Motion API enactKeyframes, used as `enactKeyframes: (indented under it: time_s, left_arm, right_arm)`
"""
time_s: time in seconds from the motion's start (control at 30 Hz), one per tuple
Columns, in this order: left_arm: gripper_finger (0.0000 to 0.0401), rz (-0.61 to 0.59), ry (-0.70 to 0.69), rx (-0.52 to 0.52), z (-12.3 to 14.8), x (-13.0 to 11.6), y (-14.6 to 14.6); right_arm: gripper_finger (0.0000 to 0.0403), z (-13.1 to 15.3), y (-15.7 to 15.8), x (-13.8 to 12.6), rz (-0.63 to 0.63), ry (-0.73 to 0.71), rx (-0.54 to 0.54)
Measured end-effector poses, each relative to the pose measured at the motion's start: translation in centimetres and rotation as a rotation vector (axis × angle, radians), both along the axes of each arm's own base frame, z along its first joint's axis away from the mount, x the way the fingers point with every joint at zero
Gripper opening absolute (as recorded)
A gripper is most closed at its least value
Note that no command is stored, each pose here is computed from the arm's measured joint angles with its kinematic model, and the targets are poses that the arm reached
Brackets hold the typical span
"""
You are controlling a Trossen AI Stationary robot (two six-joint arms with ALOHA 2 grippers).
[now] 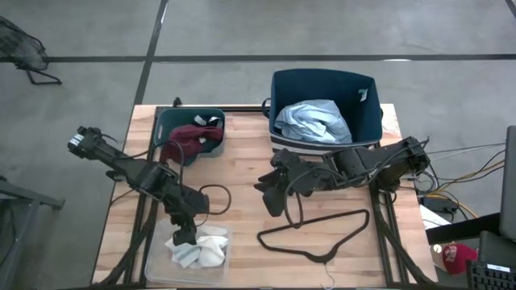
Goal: Pick & Place Cloths
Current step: Return to Home Position
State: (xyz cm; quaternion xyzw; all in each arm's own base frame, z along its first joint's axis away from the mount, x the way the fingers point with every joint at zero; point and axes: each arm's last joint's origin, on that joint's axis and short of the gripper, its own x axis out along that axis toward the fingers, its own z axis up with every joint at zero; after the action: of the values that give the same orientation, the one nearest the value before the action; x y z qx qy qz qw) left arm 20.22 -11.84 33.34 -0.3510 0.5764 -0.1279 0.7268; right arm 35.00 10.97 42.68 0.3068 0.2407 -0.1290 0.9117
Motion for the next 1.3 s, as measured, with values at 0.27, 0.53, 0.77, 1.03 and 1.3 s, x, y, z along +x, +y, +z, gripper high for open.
enactKeyframes:
  time_s: [0.27,0.53,0.77,1.03,1.3]
  left_arm:
    - [0.0260,-0.037,-0.005,-0.035,0.4,-0.4,0.1]
    - [0.0241,-0.026,-0.037,-0.086,1.6,-1.6,0.6]
    - [0.0238,0.008,-0.142,-0.166,3.1,-1.9,0.9]
    - [0.0237,-0.010,-0.411,-0.251,5.4,-1.4,0.7]
    - [0.0236,0.163,-0.641,-0.046,6.3,-1.3,1.6]
  right_arm:
    - [0.0105,0.1,-0.2,0.1,-0.008,-0.018,0.010]
    - [0.0085,0.4,-0.1,0.3,-0.008,-0.047,0.020]
    - [0.0074,0.4,-0.4,0.4,-0.017,-0.052,0.021]
    - [0.0069,0.4,-0.7,0.5,-0.025,-0.052,0.021]
    - [0.0084,0.4,-1.2,0.6,-0.053,-0.052,0.010]
